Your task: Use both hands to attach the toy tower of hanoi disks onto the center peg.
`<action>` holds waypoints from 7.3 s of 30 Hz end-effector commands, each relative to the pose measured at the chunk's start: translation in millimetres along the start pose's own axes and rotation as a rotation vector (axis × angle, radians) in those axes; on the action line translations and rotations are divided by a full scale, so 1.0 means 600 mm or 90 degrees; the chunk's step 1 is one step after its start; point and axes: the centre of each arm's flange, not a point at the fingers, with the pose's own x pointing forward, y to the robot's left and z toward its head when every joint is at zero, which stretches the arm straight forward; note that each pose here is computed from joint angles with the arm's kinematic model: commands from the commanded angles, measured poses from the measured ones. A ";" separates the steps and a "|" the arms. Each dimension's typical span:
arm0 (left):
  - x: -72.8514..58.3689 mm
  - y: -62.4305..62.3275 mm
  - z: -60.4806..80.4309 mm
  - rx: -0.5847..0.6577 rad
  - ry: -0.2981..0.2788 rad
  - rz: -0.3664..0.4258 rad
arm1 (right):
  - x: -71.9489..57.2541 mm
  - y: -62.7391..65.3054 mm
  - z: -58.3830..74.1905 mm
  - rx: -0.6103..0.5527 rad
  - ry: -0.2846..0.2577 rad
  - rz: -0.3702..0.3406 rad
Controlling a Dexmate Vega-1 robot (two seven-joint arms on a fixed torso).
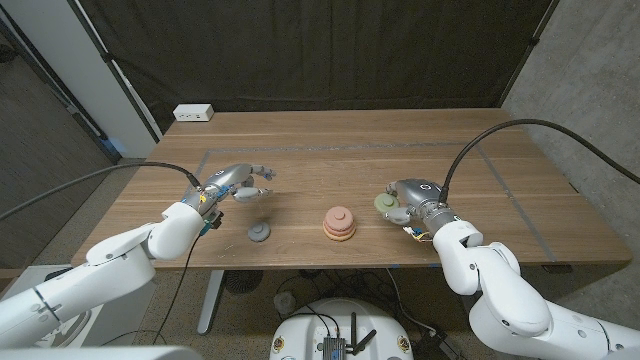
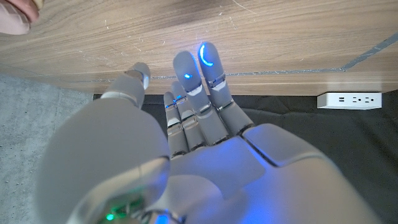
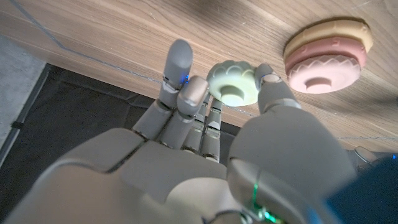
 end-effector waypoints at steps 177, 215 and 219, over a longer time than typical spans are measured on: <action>-0.017 -0.004 -0.013 -0.022 0.018 0.023 | 0.091 0.019 0.131 -0.133 -0.188 0.115; -0.006 0.003 -0.016 -0.024 0.019 0.034 | 0.085 0.004 0.121 -0.165 -0.172 0.113; -0.008 0.002 -0.015 -0.027 0.022 0.035 | 0.080 0.001 0.112 -0.155 -0.163 0.109</action>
